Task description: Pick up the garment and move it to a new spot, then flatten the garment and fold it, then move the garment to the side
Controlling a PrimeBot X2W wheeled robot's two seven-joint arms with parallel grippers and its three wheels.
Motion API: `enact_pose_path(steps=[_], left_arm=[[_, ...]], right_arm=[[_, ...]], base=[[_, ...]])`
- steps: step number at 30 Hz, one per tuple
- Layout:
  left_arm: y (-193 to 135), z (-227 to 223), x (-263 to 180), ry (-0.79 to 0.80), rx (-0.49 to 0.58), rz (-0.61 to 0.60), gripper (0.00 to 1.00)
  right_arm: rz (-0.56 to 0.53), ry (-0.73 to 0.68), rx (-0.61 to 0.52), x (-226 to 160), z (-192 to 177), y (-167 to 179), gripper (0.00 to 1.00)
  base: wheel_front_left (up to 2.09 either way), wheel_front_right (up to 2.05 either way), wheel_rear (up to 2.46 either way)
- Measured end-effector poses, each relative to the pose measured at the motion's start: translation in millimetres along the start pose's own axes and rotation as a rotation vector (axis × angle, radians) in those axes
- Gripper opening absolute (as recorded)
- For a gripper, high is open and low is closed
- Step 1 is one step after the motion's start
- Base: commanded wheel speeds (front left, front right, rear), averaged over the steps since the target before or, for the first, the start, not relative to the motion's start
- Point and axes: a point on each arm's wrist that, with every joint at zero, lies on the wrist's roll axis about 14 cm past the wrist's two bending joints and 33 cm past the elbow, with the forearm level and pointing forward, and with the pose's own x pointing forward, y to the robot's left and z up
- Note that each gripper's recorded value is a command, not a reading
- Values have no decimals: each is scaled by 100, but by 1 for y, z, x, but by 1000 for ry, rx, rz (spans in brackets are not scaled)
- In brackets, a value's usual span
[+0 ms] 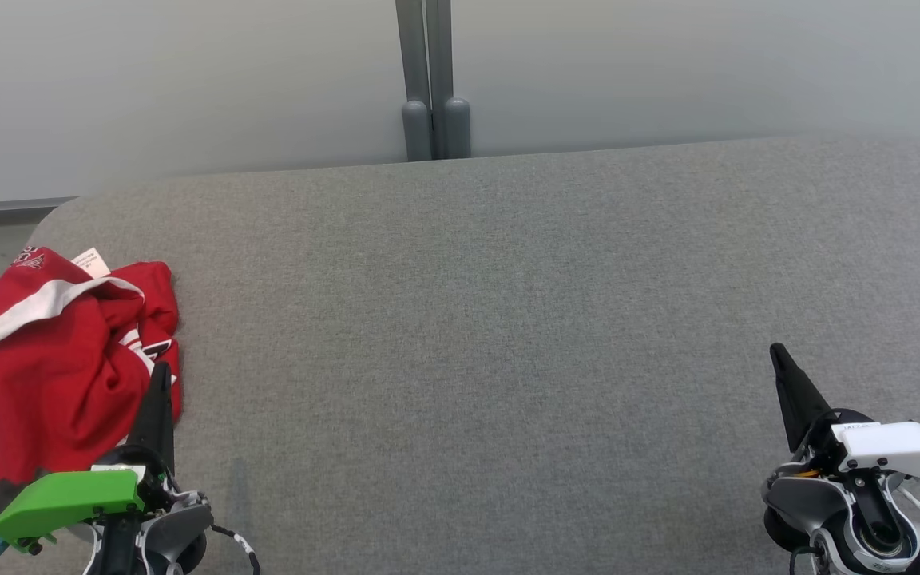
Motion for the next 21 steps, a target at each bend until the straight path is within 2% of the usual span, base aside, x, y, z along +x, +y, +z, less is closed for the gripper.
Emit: enact_pose_path(steps=[21], left_arm=[[0, 0, 0, 0, 0, 0, 0]], right_arm=[[0, 0, 0, 0, 0, 0, 0]], base=[[0, 0, 0]])
